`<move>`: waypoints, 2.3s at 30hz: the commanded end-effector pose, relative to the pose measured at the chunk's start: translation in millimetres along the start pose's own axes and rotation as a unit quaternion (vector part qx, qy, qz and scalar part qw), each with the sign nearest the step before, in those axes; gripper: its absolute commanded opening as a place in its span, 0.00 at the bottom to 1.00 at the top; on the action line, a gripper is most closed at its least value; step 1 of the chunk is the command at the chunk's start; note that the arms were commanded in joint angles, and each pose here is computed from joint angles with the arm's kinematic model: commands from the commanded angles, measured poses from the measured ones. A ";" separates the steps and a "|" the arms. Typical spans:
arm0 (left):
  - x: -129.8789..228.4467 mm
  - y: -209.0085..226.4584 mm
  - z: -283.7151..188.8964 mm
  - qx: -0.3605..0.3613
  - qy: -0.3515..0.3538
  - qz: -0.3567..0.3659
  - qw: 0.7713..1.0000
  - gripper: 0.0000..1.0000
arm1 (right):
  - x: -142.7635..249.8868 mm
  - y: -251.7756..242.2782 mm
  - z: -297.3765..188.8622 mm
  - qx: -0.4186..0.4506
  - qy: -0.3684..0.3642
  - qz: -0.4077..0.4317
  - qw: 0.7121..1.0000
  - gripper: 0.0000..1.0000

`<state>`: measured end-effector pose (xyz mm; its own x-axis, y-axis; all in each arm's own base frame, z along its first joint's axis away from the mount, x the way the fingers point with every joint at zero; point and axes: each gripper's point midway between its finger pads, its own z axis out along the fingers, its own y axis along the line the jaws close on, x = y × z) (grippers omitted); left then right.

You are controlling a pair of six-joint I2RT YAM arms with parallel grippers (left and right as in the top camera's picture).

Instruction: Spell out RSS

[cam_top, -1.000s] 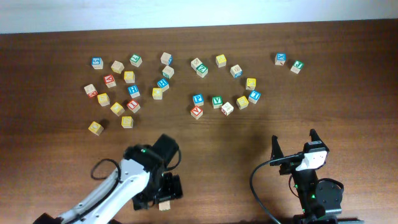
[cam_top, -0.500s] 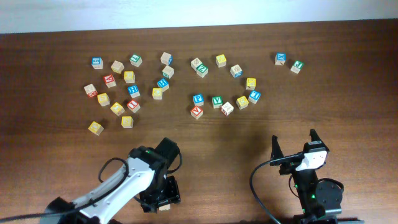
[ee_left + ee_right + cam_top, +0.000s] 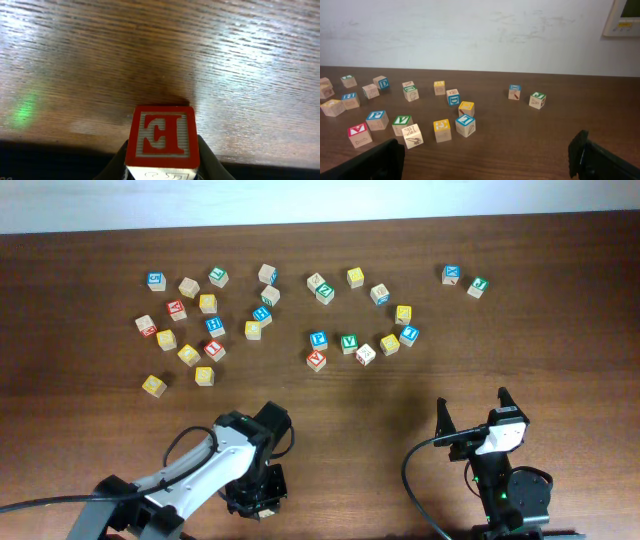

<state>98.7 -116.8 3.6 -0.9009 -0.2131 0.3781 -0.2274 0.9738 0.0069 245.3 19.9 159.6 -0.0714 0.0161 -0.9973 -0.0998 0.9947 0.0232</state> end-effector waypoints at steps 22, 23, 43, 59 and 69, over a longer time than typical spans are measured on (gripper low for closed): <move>-117.2 -115.3 -83.5 0.411 0.180 -0.182 0.875 0.20 | 2.4 -2.0 0.0 0.004 0.001 -0.002 1.000 0.98; -123.8 -106.8 -84.2 0.416 0.178 -0.201 0.869 0.21 | 2.4 -2.0 0.0 0.004 0.001 -0.002 1.000 0.98; -126.3 -69.0 -167.8 0.388 -0.076 -0.127 0.910 0.66 | 2.4 -2.0 0.0 0.004 0.001 -0.002 1.000 0.98; -144.8 -93.1 -106.9 -0.040 -0.521 -0.143 0.841 0.82 | 2.4 -2.0 0.0 0.004 0.001 -0.002 1.000 0.98; -172.9 -90.7 -94.8 -0.026 -0.512 -0.179 0.839 0.59 | 2.4 -2.0 0.0 0.004 0.001 -0.002 1.000 0.98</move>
<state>307.6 -160.8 26.5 -0.6401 -0.4172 -0.6452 -0.5507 0.8347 0.0066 245.3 19.8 159.7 -0.0706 0.0161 -0.9974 -0.0995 0.9948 0.0231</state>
